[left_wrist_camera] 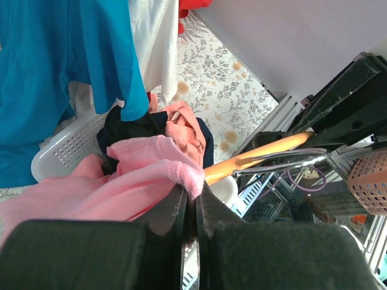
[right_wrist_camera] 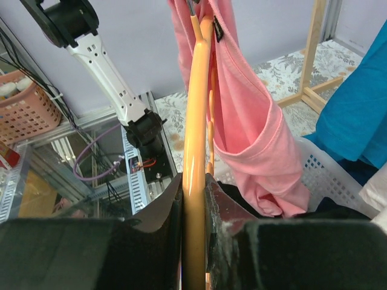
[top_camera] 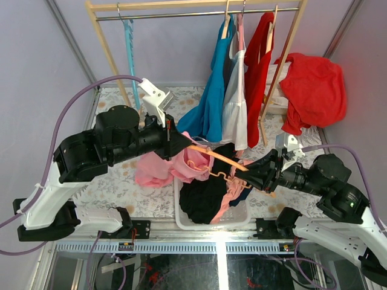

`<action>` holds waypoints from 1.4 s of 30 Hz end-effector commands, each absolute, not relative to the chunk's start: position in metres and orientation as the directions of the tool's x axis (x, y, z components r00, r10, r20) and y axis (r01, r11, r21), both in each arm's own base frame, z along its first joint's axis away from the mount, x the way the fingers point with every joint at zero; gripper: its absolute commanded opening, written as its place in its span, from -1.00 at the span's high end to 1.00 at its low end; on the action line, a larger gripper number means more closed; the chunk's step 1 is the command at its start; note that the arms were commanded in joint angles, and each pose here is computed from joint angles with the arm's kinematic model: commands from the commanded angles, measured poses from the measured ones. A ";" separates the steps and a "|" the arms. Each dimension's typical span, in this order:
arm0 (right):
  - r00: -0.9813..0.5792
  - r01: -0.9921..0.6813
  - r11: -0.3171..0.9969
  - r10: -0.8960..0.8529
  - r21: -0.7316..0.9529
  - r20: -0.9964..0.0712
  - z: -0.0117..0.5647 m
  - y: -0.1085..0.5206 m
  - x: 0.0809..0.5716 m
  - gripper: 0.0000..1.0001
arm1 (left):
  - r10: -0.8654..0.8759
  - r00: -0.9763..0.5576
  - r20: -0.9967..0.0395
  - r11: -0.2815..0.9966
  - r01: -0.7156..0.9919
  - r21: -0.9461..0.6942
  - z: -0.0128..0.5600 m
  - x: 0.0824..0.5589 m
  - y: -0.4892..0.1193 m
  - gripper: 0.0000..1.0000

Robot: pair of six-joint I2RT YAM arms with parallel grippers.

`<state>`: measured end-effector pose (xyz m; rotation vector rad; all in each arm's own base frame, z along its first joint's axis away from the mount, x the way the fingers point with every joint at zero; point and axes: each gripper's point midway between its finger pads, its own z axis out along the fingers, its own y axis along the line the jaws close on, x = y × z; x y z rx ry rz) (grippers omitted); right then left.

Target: Place the t-shirt on the hanger

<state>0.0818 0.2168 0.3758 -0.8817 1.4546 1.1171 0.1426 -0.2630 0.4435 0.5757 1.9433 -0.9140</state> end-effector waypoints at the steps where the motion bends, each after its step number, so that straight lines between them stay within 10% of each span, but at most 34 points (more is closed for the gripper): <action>1: -0.085 -0.961 0.232 0.266 0.150 -0.960 0.428 0.221 0.078 1.00 | -0.015 -0.469 -0.883 0.558 0.729 -0.397 0.462 0.140 -0.273 0.93; 25: -0.144 -0.953 0.140 0.569 0.268 -0.809 0.427 0.229 0.091 1.00 | 0.000 -0.484 -0.875 0.496 0.760 -0.420 0.456 0.136 -0.292 0.80; 42: -0.037 -0.961 0.180 0.665 0.208 -0.746 0.448 0.184 0.069 1.00 | -0.081 -0.445 -0.892 0.384 0.812 -0.440 0.495 0.114 -0.288 -0.37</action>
